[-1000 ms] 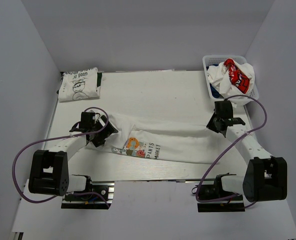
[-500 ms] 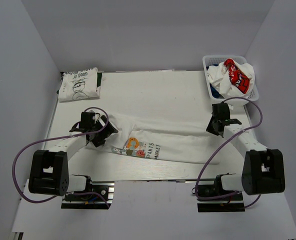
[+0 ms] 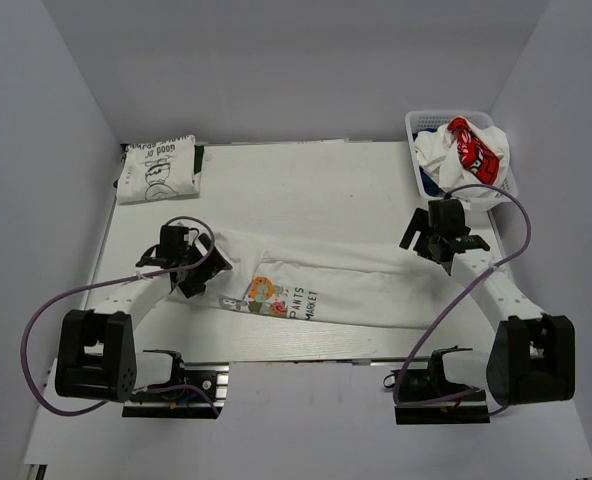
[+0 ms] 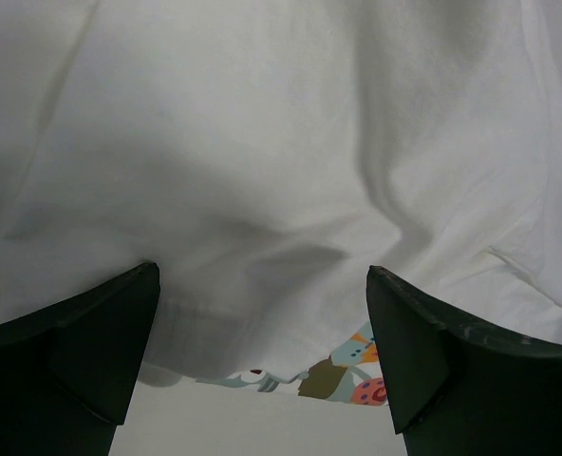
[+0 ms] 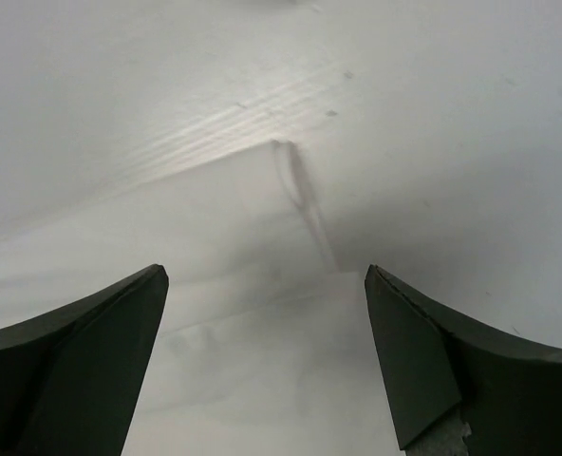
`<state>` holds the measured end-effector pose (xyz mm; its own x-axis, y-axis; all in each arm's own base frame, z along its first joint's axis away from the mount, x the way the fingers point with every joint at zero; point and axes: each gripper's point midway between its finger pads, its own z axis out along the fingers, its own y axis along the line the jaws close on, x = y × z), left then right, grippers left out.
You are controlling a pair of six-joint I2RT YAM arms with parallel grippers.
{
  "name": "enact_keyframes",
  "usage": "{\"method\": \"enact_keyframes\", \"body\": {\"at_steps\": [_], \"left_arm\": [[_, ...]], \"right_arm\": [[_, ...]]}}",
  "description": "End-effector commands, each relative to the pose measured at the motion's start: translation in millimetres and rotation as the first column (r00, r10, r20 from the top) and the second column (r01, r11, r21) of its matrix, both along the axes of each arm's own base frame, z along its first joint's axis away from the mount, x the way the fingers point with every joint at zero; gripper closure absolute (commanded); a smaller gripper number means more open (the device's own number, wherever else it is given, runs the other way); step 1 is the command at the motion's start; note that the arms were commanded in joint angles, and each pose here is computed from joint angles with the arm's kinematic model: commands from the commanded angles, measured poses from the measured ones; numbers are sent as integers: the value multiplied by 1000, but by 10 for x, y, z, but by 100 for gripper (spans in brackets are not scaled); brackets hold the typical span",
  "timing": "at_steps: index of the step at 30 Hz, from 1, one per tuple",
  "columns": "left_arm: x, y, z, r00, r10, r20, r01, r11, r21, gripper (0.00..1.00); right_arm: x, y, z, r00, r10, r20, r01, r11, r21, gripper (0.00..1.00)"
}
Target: Fold and stack the t-shirts
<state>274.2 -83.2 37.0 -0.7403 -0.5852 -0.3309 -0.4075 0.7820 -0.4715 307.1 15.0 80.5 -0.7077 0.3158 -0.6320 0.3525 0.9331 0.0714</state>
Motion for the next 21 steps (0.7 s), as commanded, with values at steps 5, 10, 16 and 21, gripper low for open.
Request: {"method": "enact_keyframes", "body": {"at_steps": [5,10,16,21], "left_arm": [[160,6,468,993,9,118,-8,1000,-7,0],[339,-90,486,991,-7,136,14,999,-50,0],[720,-212,-18,998,-15,56,19,997,-78,0],[1641,-568,-174,993,-105,57,111,988,-103,0]], "right_arm": [[159,707,280,948,279,152,-304,936,178,10],[145,902,-109,944,324,68,-330,905,267,10],[-20,895,-499,962,268,-51,-239,918,317,10],[-428,981,-752,959,251,-134,-193,918,345,10]]}}
